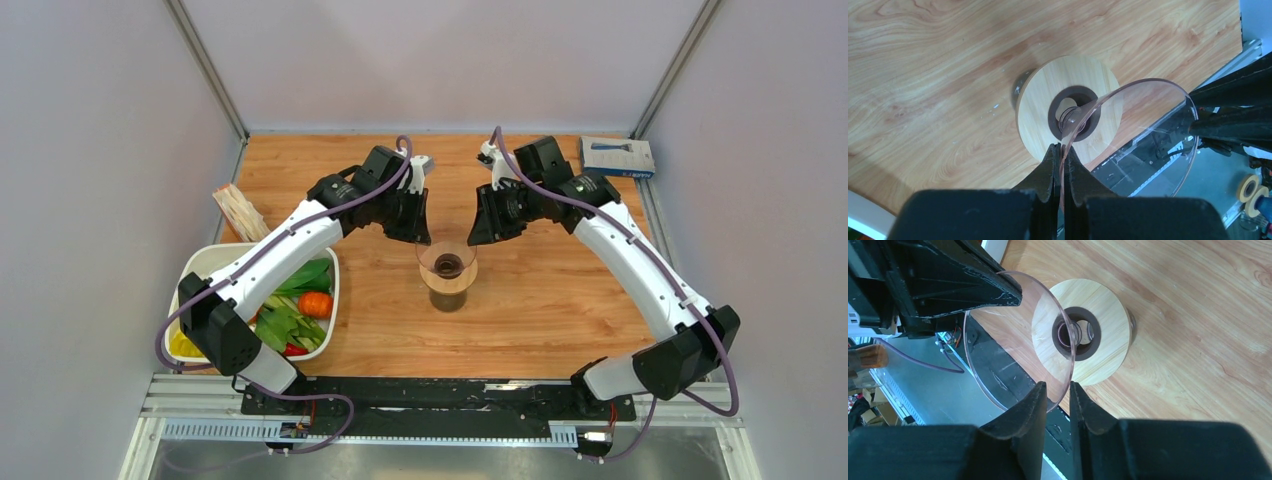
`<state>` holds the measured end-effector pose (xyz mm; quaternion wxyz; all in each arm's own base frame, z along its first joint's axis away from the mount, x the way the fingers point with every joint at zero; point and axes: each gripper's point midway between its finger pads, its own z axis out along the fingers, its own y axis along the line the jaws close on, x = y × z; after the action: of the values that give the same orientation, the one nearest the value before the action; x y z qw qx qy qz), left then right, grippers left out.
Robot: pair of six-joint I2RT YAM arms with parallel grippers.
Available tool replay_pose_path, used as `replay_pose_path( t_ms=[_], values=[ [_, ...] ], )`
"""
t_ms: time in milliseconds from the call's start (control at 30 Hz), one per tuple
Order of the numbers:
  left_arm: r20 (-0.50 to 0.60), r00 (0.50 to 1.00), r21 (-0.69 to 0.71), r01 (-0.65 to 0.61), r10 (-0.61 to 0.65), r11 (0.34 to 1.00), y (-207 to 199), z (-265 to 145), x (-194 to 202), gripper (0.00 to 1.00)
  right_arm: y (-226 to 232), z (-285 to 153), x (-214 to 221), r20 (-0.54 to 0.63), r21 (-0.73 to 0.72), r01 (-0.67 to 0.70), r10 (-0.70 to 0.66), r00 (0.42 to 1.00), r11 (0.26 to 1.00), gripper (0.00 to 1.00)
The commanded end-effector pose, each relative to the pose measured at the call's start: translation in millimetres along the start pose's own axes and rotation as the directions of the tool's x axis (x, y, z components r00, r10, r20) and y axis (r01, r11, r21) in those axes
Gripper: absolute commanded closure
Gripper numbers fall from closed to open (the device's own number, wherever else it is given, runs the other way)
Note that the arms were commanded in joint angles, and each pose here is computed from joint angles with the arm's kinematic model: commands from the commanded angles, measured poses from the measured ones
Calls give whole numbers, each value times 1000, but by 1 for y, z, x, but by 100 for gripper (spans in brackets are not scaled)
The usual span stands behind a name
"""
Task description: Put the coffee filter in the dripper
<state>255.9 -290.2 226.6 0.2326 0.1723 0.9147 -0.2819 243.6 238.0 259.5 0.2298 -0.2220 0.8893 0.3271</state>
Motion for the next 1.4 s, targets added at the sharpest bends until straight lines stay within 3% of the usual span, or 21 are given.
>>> replay_pose_path(
  t_ms=[0,167,467,700,1100,1267,1367],
  values=[
    [31,999,22,-8,7,1000,-6,0,-8,100,3,5,-3,5,-24,-8,8,1000,1000,77],
    [17,1000,22,-11,11,1000,-5,7,-8,100,-2,8,-2,-2,-13,18,-18,1000,1000,82],
    [25,1000,49,-13,12,999,-8,16,-11,100,-9,11,-7,0,14,50,-50,999,999,83],
    [33,998,45,-45,44,998,-9,22,-11,100,-13,11,-8,3,34,61,-61,998,998,91],
    [1,999,21,-34,34,999,1,37,7,100,-15,19,0,-31,14,65,-64,997,998,91],
    [-18,999,1,-32,32,999,6,41,11,100,-22,24,8,-57,23,70,-69,996,997,100],
    [-24,999,-3,-30,30,1000,7,42,13,100,-25,27,11,-71,31,76,-74,995,997,100]
  ],
)
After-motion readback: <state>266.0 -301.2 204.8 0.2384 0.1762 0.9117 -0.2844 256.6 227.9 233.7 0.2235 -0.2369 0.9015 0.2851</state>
